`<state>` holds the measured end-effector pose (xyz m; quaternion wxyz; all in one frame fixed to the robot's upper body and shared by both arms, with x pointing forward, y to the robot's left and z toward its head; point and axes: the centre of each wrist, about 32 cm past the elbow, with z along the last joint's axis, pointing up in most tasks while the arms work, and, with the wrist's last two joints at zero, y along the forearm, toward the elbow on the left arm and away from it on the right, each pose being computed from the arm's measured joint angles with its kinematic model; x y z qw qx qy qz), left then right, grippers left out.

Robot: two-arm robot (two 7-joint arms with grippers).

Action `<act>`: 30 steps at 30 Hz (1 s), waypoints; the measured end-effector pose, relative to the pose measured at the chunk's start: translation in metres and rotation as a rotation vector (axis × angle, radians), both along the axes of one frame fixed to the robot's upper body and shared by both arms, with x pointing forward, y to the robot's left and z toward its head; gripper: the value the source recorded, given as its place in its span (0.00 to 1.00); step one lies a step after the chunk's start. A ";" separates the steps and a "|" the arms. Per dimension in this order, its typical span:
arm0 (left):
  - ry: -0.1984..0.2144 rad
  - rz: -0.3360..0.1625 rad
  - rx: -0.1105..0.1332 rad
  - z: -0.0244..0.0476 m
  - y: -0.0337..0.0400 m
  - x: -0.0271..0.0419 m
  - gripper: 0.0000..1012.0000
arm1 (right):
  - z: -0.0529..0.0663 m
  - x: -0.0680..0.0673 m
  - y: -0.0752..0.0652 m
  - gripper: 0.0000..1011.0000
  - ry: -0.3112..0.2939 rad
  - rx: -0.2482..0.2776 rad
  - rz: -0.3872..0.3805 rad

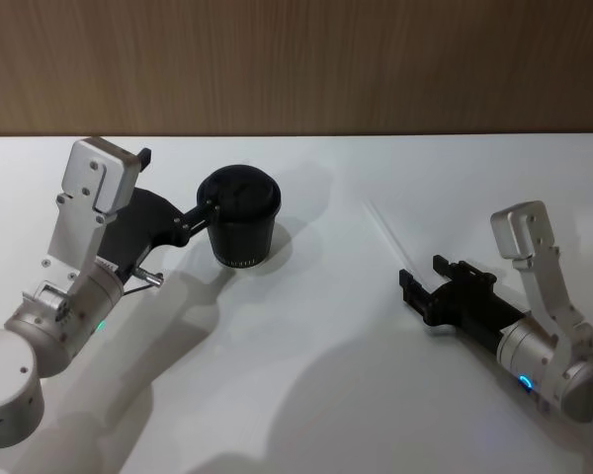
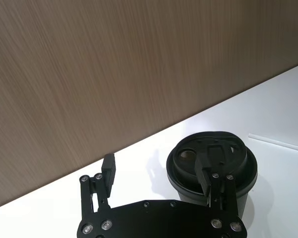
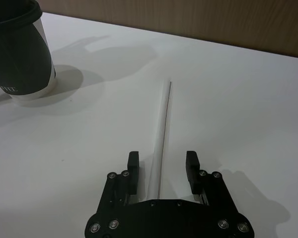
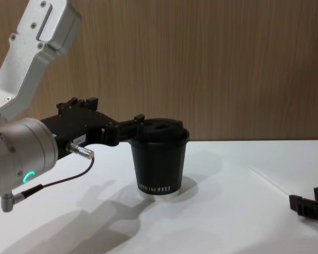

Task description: Pick up the straw with one hand, pass it to the other hand, and insert it into the cup.

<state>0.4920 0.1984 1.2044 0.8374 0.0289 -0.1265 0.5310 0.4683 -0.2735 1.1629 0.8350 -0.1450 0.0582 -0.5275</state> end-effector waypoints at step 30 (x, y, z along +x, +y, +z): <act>0.000 0.000 0.000 0.0000 0.0000 0.0000 0.99 | 0.005 -0.005 -0.001 0.00 0.003 0.018 0.020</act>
